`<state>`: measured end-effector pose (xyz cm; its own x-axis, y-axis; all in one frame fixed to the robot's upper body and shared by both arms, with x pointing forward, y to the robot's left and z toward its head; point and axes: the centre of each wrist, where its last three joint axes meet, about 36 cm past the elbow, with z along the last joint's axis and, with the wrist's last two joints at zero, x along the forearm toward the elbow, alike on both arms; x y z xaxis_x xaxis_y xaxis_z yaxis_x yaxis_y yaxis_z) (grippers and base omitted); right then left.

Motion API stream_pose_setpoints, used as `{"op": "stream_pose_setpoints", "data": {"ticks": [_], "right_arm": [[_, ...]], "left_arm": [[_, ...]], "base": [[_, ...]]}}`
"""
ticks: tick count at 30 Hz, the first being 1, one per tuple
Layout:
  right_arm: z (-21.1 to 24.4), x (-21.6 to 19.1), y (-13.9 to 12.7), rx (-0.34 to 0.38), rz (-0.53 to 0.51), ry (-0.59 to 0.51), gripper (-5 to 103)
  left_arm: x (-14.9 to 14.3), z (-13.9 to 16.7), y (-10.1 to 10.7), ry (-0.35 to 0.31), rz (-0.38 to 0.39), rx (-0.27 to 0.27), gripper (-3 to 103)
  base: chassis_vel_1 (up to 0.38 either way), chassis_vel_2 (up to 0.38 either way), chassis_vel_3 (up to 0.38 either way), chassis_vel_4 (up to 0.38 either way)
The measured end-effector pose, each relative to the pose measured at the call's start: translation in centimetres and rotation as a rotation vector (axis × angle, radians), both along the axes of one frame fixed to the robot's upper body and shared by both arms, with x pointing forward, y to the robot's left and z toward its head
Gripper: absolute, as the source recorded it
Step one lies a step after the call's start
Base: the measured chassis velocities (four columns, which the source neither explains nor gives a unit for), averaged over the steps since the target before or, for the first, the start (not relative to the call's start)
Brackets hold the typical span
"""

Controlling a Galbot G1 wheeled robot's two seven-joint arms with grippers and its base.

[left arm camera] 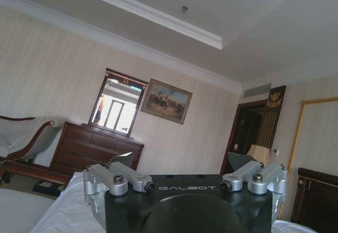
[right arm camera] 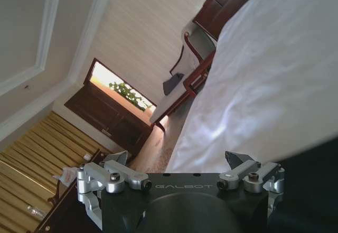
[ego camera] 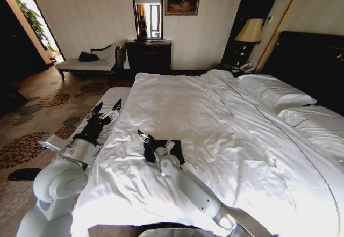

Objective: Fold the clothes on the bed.

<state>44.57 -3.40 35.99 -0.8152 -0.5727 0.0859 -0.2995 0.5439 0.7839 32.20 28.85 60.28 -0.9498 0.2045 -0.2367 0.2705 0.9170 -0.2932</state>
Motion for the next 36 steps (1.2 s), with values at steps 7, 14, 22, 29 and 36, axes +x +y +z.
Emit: {"op": "stream_pose_setpoints", "data": {"ticks": [7,14,22,29,36], "right_arm": [[-2.6,-4.3,-0.8,-0.021,0.018,0.049,100],[-3.2,-7.0,-0.2,-0.029,0.059,0.072,100],[-1.1,-9.0,-2.0,-0.031,0.105,0.019,100],[0.0,-6.0,-14.4,-0.227,-0.084,-0.239,100],[1.4,-5.4,-25.2,-0.572,-0.322,-0.369,100]], "left_arm": [[0.0,-0.1,-0.2,0.003,-0.008,0.000,100],[-0.2,-0.2,-0.4,0.007,-0.012,0.001,100],[-0.3,-0.2,-0.1,0.009,-0.003,0.013,100],[0.5,-1.1,0.4,0.035,0.033,0.030,100],[0.2,-3.5,-0.1,0.120,0.099,0.161,100]], "base": [[0.000,0.000,0.000,0.000],[0.000,0.000,0.000,0.000],[0.000,0.000,0.000,0.000],[0.000,0.000,0.000,0.000],[0.000,0.000,0.000,0.000]]}}
